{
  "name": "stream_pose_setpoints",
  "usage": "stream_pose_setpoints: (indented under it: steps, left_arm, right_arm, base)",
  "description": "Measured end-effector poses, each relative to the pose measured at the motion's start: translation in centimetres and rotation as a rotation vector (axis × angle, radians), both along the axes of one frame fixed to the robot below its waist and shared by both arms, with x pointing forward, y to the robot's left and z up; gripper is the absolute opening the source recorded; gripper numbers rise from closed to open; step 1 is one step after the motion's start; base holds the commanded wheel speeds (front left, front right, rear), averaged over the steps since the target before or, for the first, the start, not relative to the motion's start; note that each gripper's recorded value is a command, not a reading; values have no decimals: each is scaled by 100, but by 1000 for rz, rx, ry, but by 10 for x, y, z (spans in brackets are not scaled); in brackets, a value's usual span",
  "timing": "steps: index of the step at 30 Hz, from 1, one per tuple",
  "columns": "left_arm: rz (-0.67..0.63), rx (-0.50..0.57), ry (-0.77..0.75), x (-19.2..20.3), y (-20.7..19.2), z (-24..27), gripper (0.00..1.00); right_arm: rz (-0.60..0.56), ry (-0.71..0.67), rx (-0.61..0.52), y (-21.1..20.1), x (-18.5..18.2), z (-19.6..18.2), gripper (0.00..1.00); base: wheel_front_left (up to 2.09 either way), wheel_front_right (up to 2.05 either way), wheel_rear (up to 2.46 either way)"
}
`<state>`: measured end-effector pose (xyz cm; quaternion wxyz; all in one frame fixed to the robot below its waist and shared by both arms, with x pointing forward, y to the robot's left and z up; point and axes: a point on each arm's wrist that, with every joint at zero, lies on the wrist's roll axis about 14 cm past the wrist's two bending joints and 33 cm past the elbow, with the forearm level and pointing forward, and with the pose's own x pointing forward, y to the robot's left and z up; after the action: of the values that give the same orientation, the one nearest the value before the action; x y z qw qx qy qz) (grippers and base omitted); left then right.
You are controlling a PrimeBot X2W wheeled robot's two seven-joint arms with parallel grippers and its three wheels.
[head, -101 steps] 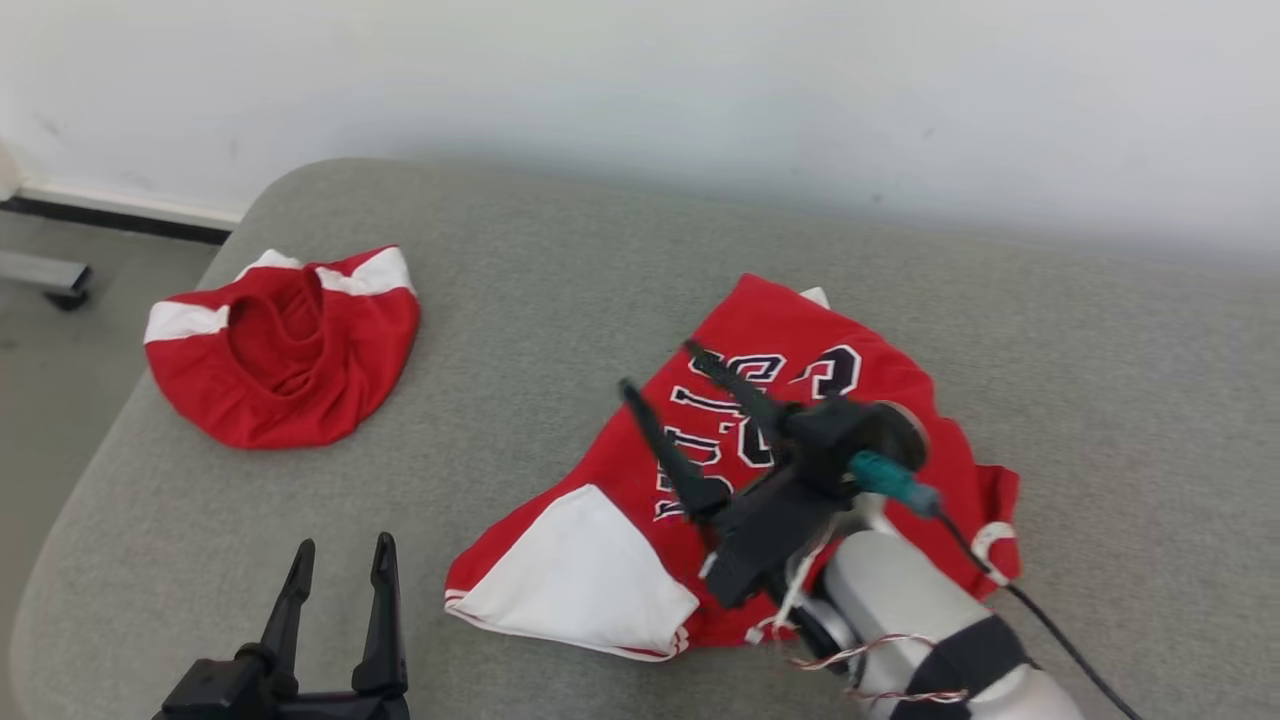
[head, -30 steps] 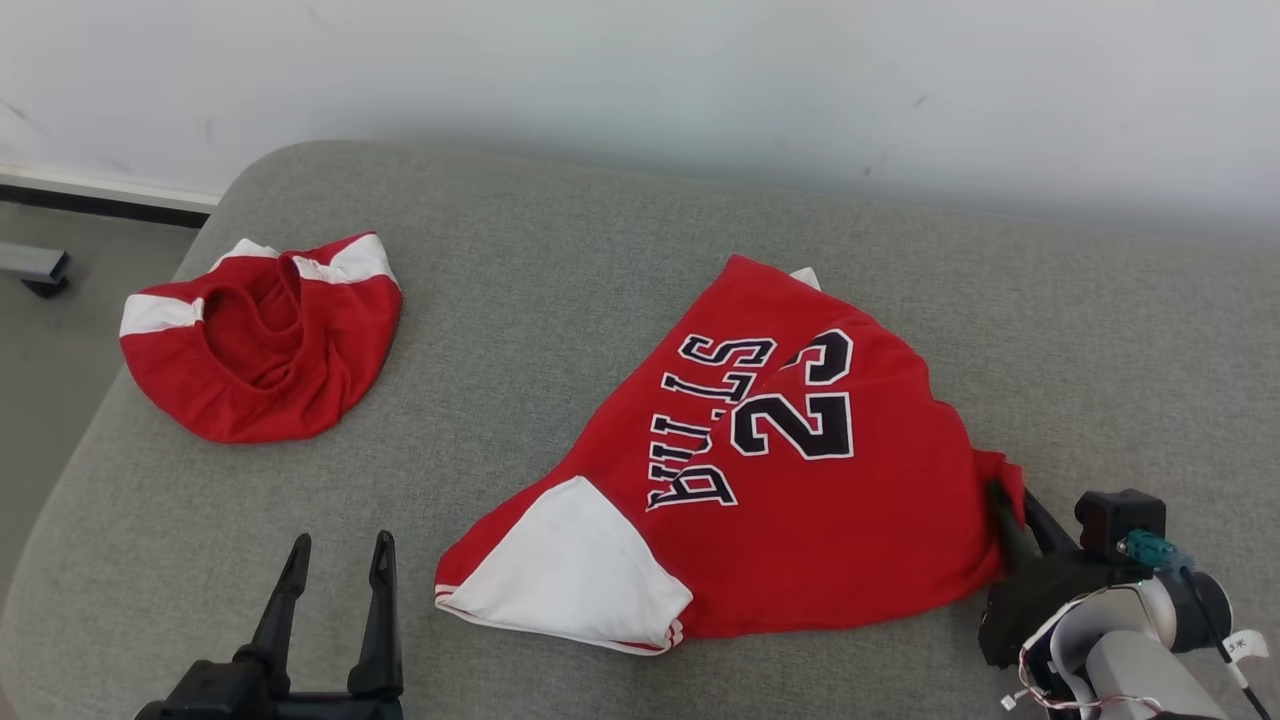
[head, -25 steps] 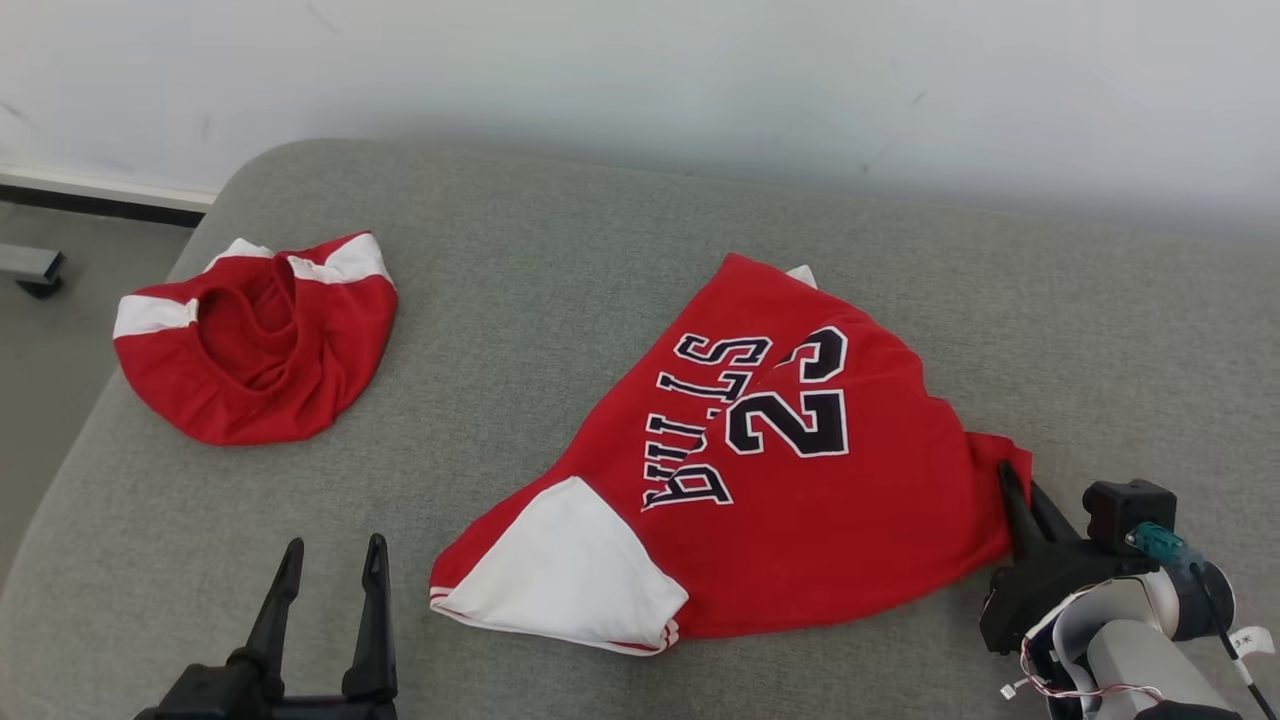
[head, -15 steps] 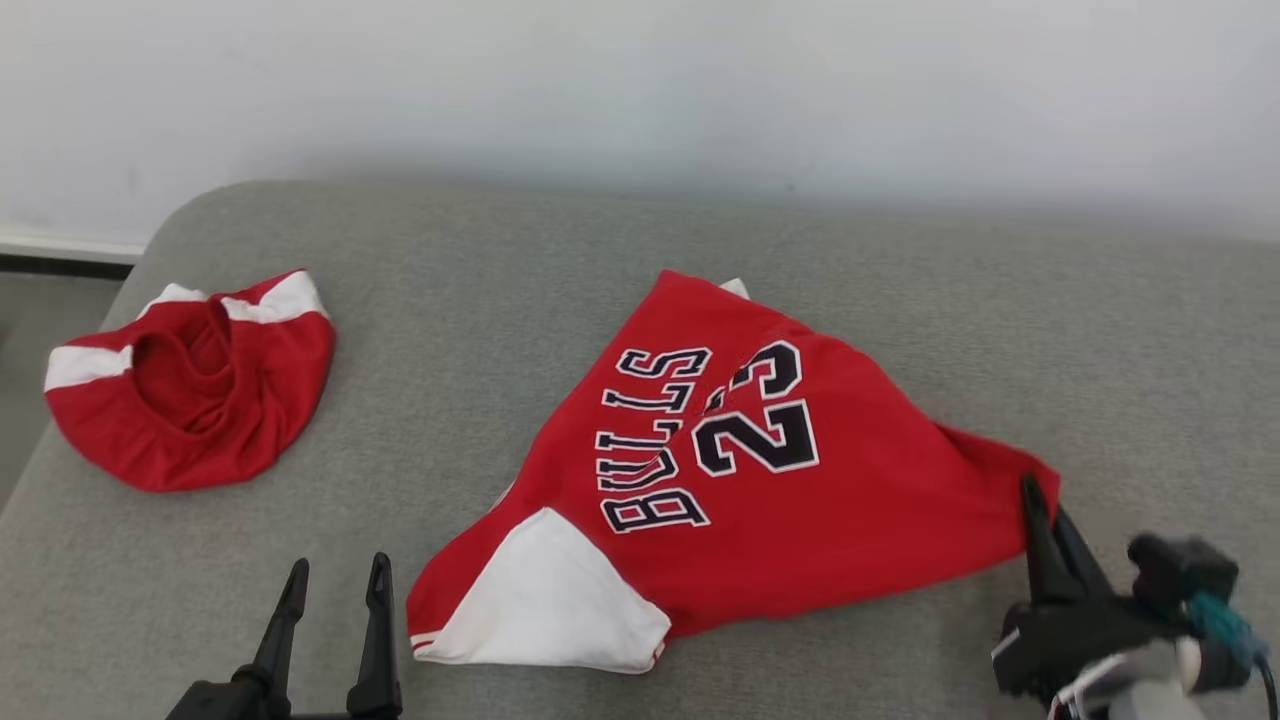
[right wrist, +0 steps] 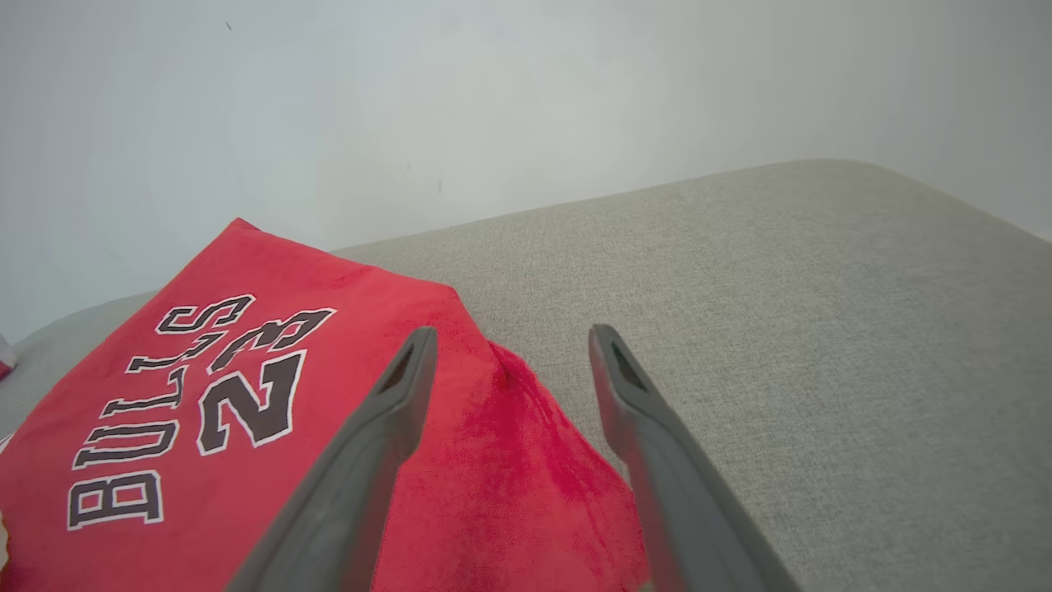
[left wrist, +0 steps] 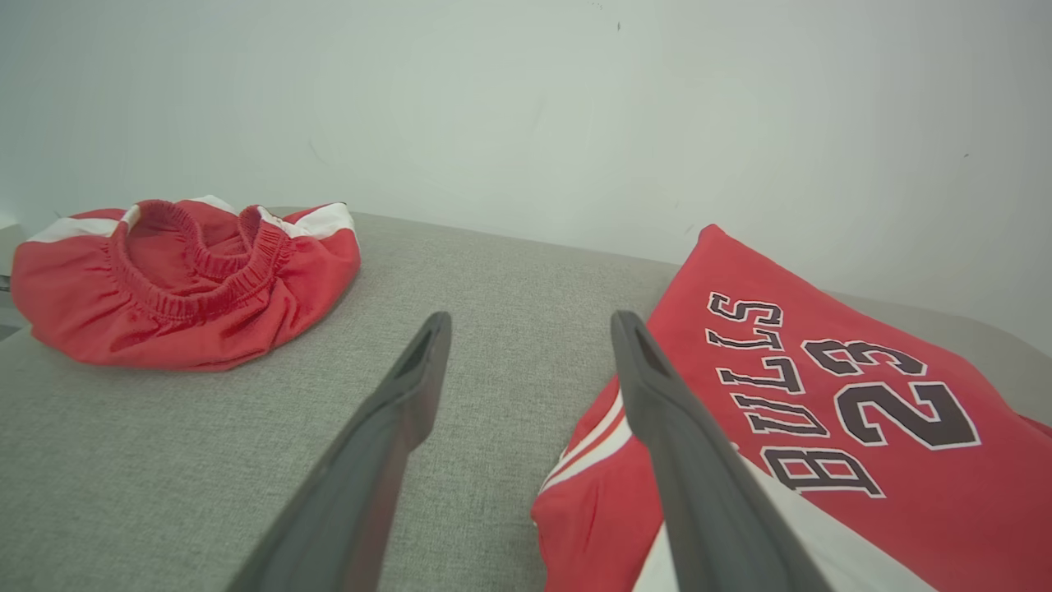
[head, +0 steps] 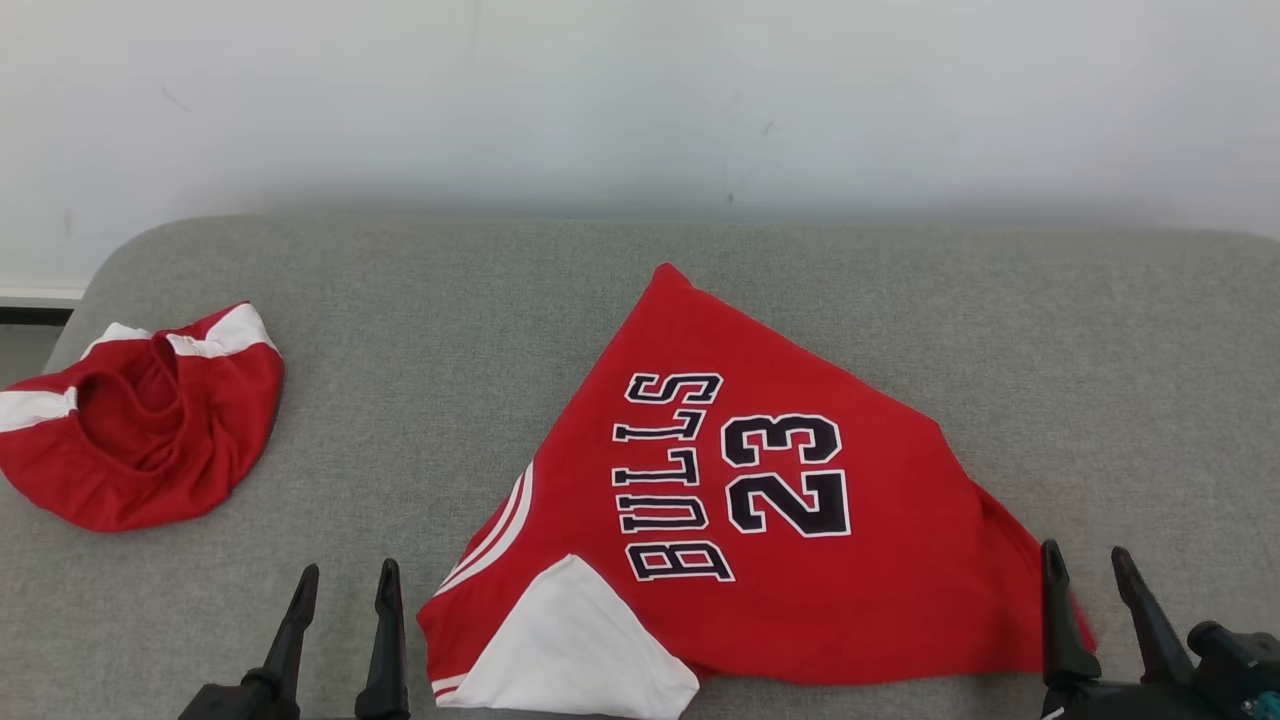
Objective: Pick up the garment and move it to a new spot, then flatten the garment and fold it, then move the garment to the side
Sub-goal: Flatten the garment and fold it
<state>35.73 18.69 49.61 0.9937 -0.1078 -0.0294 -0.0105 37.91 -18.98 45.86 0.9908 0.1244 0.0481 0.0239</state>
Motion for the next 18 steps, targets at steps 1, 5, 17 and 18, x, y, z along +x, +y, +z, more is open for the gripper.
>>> stream_pose_setpoints:
  steps: [1,5,17,18]
  left_arm:
    - [1,0,-2,0,0,1,100]
    - [6,3,-6,-4,2,2,100]
    - [19,21,-34,-13,8,10,100]
    - [18,24,-35,-13,8,11,100]
  right_arm:
    - [7,-15,-17,1,1,4,100]
    - [30,-88,-71,6,4,24,100]
    - [74,-284,-110,24,-4,80,100]
    - [72,-286,-110,23,-6,80,100]
  base:
    - [0,0,0]
    - [0,0,0]
    - [0,0,0]
    - [0,0,0]
